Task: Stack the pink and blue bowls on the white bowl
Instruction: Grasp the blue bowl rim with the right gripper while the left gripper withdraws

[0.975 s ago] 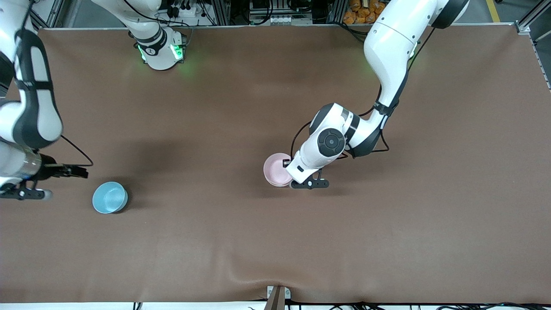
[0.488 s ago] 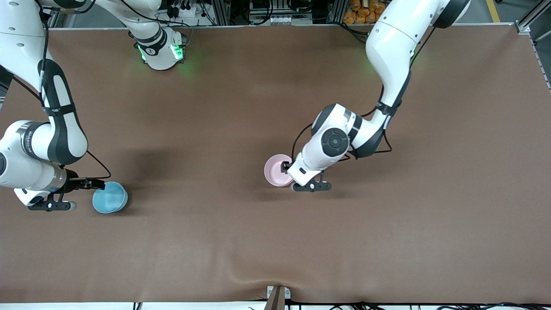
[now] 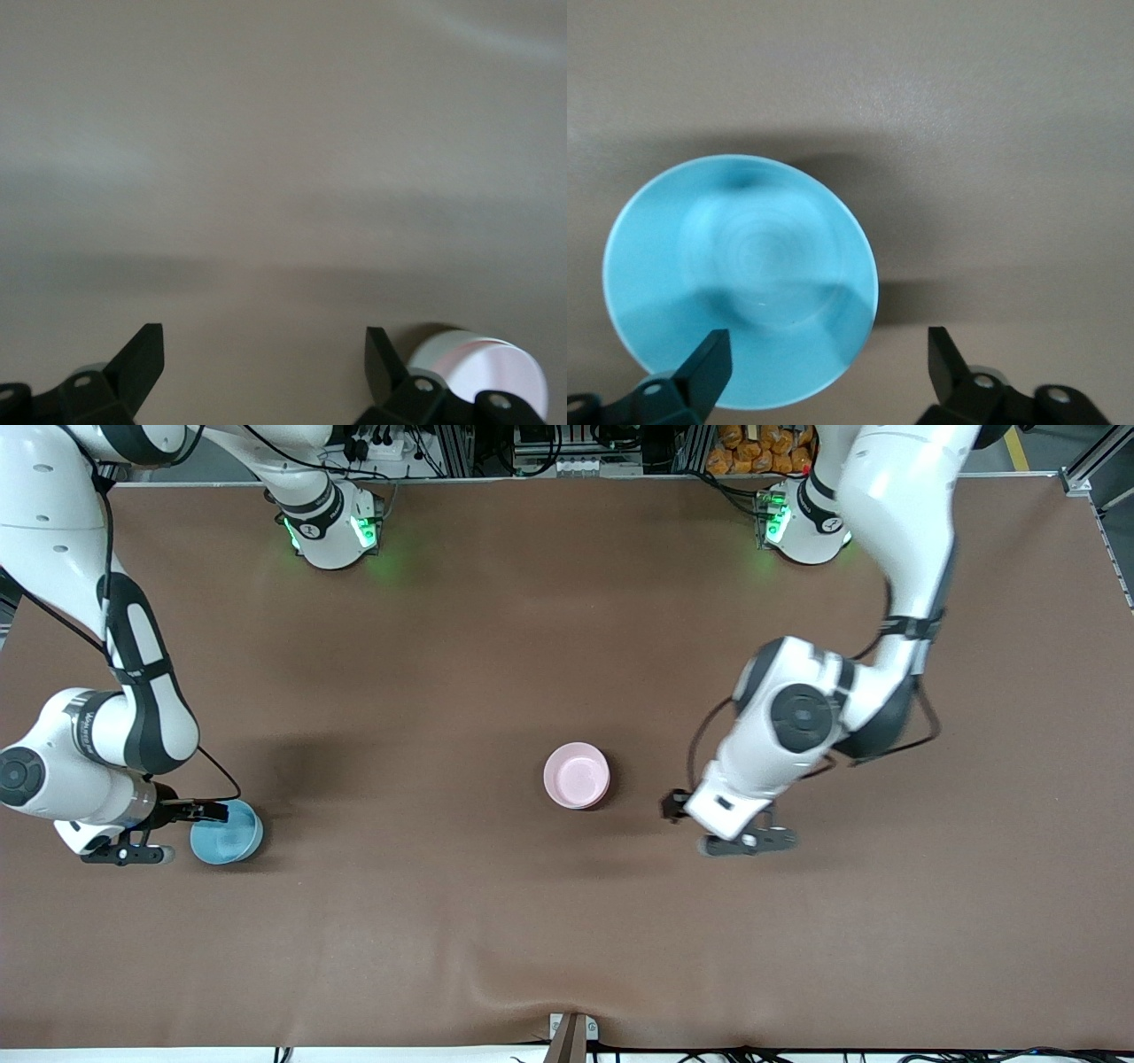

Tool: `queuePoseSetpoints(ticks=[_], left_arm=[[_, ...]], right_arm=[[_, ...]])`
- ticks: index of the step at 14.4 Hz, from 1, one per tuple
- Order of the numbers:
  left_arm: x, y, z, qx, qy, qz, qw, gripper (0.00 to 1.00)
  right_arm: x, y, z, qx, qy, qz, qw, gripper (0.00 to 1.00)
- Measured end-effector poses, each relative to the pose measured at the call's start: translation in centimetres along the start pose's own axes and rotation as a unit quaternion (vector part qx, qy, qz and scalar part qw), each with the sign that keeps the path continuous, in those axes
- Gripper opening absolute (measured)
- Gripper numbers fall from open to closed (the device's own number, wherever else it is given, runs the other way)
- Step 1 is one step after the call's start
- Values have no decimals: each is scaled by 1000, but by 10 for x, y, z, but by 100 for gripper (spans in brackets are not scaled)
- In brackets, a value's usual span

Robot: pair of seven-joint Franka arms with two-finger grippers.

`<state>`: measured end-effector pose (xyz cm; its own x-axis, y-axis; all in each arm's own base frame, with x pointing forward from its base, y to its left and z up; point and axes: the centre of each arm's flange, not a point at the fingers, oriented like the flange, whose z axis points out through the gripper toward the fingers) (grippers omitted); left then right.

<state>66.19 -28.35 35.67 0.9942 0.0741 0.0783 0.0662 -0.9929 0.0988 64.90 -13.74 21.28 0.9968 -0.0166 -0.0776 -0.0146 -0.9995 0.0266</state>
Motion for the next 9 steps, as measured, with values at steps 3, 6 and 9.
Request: queuePoseSetpoints(ticks=[3,6,9], left_arm=[[20,-45,-19,5,5,27,1000,100],[25,-79,-48,22,-9,63,998,100],[26,-125,-104,31,-19,91,995,100]], right_arm=[[-1,5,13,0,-4,4,1000,78],[-2,13,19,1,-5,10,1000,43],[4,17,11,-2,12,13,1000,12]])
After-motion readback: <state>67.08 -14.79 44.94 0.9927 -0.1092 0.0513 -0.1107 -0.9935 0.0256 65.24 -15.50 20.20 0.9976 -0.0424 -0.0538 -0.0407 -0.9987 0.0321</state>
